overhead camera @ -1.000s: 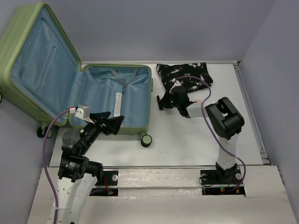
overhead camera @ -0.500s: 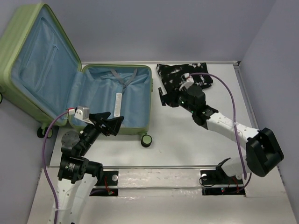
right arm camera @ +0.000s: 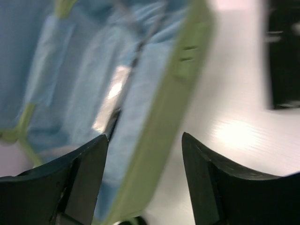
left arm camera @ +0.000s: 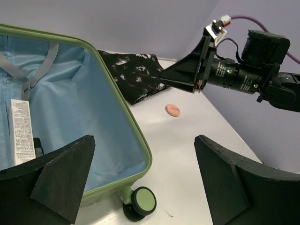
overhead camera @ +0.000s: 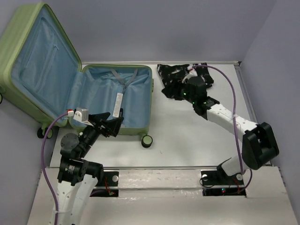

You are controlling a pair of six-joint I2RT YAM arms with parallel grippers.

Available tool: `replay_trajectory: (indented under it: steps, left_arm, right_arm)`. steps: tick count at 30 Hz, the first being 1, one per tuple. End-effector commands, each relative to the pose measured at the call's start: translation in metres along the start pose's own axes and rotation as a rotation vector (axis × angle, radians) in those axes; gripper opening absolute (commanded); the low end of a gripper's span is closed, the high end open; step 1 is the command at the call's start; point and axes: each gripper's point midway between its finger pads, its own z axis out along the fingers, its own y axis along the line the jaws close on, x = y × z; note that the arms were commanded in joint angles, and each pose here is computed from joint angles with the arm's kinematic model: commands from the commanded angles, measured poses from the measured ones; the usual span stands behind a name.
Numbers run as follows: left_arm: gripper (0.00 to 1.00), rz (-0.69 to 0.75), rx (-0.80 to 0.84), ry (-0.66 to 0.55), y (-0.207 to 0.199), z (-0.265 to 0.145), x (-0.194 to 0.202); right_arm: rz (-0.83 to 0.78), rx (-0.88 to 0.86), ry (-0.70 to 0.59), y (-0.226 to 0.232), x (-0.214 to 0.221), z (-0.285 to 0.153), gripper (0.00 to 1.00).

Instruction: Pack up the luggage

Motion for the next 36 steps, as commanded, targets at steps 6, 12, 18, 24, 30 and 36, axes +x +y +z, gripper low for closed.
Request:
replay_trajectory:
  steps: [6,12,18,24,30,36]
  left_arm:
    - [0.99,0.028,0.067,-0.057,-0.021,-0.006,-0.022]
    - [0.99,0.03,0.066,-0.058,-0.02,-0.006,-0.022]
    - [0.99,0.028,0.069,-0.051,-0.02,-0.005,-0.02]
    - [0.99,0.03,0.068,-0.058,-0.021,-0.007,-0.022]
    - [0.99,0.028,0.078,-0.054,-0.022,-0.006,-0.021]
    - [0.99,0.023,0.061,-0.054,-0.018,-0.005,-0.02]
  right_arm:
    - [0.019,0.758,0.027,-0.242,-0.008,-0.068,0.66]
    - [-0.016,0.974,0.192,-0.302,0.018,-0.07,0.67]
    - [-0.005,0.941,0.285,-0.31,0.029,-0.046,0.59]
    - [-0.008,0.918,0.24,-0.294,0.023,-0.058,0.07]
    - [-0.108,0.56,0.089,-0.157,-0.017,-0.038,0.07]
    - [-0.167,0.096,0.048,0.029,-0.03,0.015,0.07]
